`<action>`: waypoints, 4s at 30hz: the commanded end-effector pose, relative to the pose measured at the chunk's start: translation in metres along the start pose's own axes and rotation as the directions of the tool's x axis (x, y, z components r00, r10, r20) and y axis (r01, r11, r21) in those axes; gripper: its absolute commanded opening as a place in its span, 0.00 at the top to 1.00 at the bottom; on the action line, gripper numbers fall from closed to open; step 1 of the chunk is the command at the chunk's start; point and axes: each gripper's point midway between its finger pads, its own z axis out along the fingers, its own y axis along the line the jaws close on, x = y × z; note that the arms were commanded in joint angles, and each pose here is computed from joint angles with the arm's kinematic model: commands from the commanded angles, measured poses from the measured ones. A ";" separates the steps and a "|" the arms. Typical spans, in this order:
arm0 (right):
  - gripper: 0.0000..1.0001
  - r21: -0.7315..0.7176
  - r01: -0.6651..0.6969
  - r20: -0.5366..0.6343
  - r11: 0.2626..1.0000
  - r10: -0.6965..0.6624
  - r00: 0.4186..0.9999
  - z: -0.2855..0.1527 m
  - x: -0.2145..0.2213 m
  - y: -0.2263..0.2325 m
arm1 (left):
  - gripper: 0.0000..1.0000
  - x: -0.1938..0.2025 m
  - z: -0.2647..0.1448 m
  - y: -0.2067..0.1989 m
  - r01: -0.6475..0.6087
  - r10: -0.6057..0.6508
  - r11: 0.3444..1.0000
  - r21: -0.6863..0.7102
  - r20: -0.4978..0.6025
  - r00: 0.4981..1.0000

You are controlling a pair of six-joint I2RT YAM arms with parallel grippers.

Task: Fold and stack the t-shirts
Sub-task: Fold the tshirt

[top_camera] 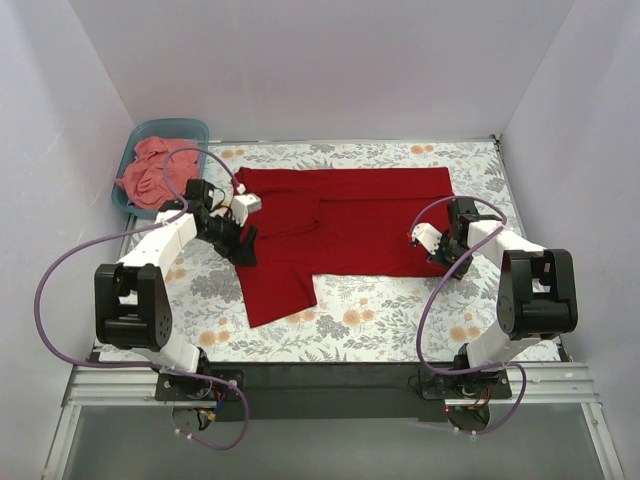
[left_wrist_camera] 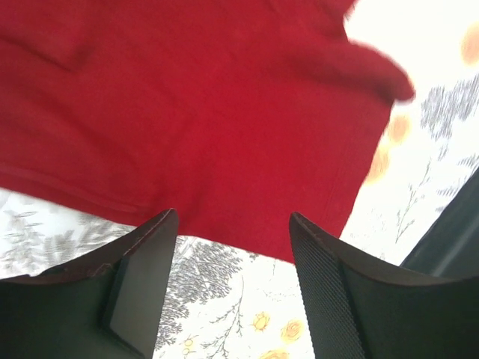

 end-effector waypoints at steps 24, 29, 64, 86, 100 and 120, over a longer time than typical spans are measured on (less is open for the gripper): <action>0.99 -0.033 -0.002 -0.027 0.999 0.001 1.000 0.003 0.006 0.005 | 0.53 0.061 0.035 0.006 -0.556 0.525 0.829 -0.058 -0.260 0.810; 0.99 -0.030 0.012 -0.024 0.999 -0.013 1.000 0.002 0.003 0.003 | 0.59 0.070 0.036 -0.001 -0.543 0.521 0.839 -0.010 -0.269 0.810; 0.99 0.034 0.092 0.004 0.995 -0.092 0.996 -0.049 0.027 0.027 | 1.00 0.049 -0.029 -0.043 -0.436 0.426 0.900 0.009 -0.228 0.876; 0.99 0.090 0.060 0.042 0.994 -0.064 0.997 -0.063 -0.025 -0.088 | 1.00 -0.089 -0.011 0.035 -0.412 0.396 0.895 -0.171 -0.120 0.910; 0.99 0.106 0.076 0.028 0.991 -0.079 0.997 -0.042 -0.046 -0.144 | 1.00 -0.130 0.017 0.085 -0.403 0.390 0.888 -0.222 -0.103 0.915; 0.99 0.107 0.072 0.023 0.992 -0.075 0.997 -0.022 -0.056 -0.169 | 1.00 -0.161 0.041 0.120 -0.422 0.412 0.868 -0.262 -0.094 0.906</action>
